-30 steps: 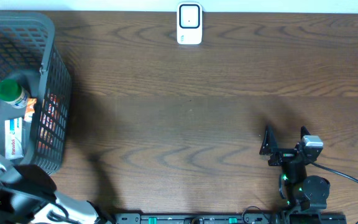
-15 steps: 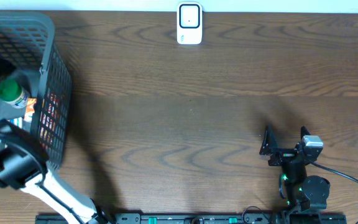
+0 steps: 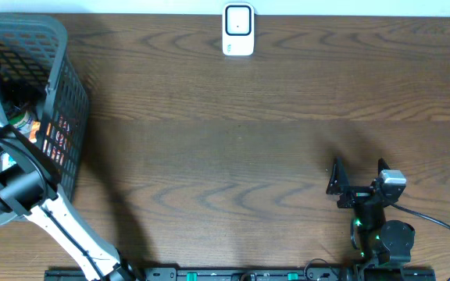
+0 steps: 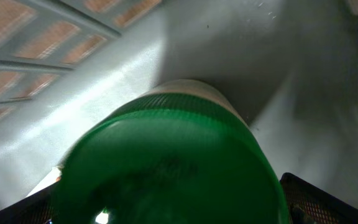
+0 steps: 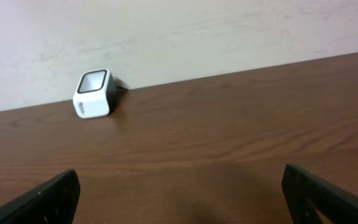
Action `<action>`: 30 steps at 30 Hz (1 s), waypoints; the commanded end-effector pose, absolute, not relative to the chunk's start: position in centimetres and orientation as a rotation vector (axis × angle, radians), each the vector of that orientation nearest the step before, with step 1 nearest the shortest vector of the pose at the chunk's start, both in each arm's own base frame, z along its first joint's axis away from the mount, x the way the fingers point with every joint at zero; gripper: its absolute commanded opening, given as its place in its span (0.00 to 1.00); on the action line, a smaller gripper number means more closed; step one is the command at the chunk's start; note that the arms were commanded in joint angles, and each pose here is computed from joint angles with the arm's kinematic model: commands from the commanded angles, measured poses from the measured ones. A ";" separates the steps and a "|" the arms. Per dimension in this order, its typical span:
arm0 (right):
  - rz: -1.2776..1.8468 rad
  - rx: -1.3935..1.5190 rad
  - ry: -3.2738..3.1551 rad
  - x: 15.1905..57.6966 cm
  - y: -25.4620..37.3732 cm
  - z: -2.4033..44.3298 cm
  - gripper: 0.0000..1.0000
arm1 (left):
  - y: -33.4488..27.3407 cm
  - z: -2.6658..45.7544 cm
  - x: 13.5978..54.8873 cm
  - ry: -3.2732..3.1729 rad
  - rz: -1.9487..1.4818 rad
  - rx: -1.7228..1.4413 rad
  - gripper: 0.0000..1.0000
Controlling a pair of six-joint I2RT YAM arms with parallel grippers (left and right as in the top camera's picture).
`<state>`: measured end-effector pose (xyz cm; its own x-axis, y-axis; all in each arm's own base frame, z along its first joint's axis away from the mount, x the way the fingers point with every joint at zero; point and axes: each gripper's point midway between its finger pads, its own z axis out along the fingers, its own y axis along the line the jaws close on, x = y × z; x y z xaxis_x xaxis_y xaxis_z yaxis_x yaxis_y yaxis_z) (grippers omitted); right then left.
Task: Scan the item barcode
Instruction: 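Reach the left gripper into the basket and grasp the green-capped jar, then lift the jar out and carry it toward the white scanner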
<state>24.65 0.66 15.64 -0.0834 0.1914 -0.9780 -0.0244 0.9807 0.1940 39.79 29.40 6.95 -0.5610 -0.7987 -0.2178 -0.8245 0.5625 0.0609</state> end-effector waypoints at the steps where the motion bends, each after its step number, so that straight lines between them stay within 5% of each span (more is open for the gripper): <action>1: 0.168 0.116 1.643 24.6 0.7 15.7 0.99 | 29.9 5.5 39.7 2.629 0.253 -1.417 0.98; 6: 0.168 0.116 1.643 24.6 0.7 15.7 0.99 | 30.1 5.4 39.9 2.622 0.254 -1.414 0.97; 13: 0.168 0.116 1.643 24.6 0.7 15.7 0.99 | 29.9 5.4 39.6 2.634 0.254 -1.419 0.64; 22: 0.168 0.116 1.643 24.6 0.7 15.7 0.99 | 29.9 7.0 38.4 2.642 0.319 -1.425 0.61; 30: 0.168 0.116 1.643 24.6 0.7 15.7 0.99 | 29.2 15.5 37.3 2.514 0.331 -1.379 0.61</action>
<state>24.65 0.65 15.64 -0.0833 0.1914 -0.9780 -0.0240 0.9807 0.1940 37.84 28.84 8.85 -0.5504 -0.8115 -0.1965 -0.8347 0.5406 0.1052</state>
